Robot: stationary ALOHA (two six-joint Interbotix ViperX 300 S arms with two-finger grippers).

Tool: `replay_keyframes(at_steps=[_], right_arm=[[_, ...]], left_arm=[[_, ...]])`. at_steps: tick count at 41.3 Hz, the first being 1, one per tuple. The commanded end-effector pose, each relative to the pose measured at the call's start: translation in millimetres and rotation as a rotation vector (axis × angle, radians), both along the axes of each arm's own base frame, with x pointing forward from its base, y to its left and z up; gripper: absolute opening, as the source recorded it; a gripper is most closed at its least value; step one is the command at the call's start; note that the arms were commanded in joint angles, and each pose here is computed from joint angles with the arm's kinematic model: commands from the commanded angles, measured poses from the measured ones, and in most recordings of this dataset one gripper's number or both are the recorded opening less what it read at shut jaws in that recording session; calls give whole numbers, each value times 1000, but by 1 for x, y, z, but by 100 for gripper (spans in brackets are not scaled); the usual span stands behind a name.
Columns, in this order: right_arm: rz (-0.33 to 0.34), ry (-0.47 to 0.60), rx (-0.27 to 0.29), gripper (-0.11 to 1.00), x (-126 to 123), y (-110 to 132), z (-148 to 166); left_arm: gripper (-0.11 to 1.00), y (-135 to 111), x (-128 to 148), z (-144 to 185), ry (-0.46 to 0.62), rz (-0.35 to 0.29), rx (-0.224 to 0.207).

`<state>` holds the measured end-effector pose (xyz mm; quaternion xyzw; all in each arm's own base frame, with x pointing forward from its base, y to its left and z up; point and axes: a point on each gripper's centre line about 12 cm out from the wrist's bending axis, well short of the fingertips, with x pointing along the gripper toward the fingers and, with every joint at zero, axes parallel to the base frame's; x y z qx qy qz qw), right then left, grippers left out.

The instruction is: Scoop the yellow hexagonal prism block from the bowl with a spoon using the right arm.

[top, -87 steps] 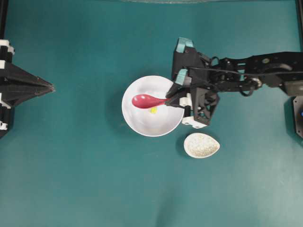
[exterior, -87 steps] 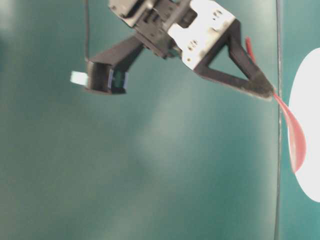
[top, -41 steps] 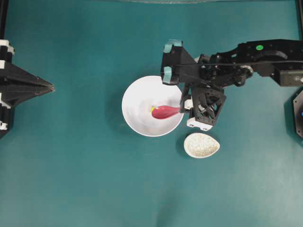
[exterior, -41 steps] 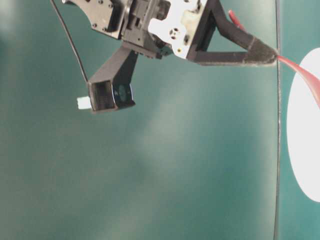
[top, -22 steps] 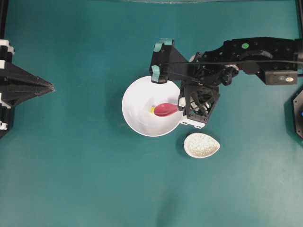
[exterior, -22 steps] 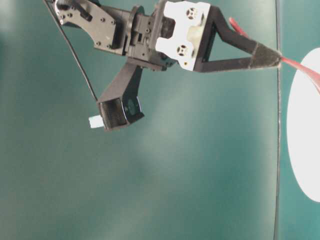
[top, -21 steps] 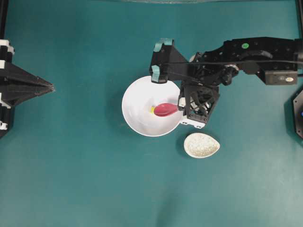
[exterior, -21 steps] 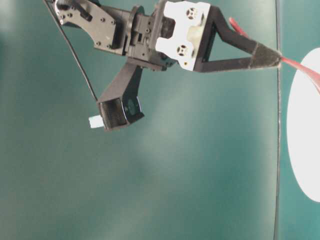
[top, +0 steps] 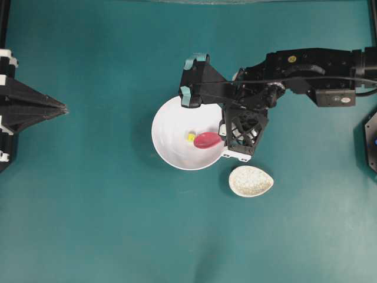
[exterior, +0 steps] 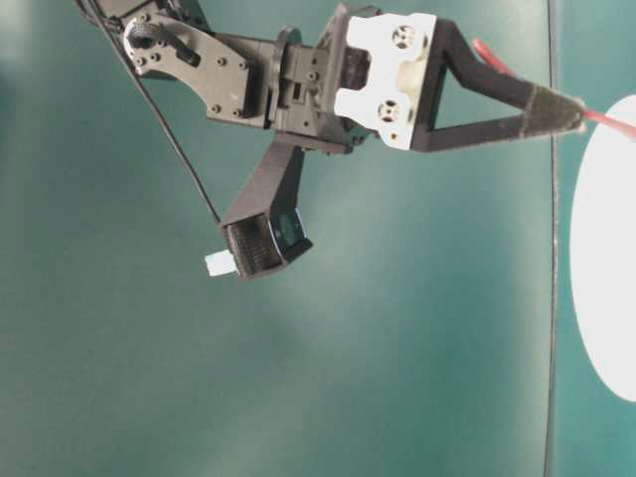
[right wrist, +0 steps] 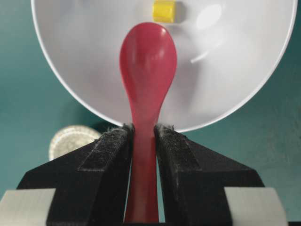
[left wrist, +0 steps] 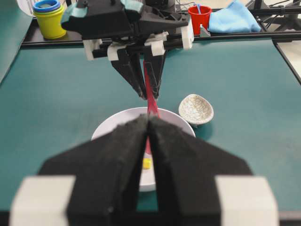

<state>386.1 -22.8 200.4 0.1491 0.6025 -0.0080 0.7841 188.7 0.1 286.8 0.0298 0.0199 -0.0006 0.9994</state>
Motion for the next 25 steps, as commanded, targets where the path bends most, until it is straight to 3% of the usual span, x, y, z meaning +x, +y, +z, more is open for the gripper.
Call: replay_keyframes(at_steps=[1, 25], right_arm=[[0, -39, -3, 24, 5, 1, 12], [2, -53, -12, 24, 18, -2, 0]], left_arm=[[9, 0, 2, 13, -32, -1, -2], [9, 0, 2, 14, -34, -2, 0]])
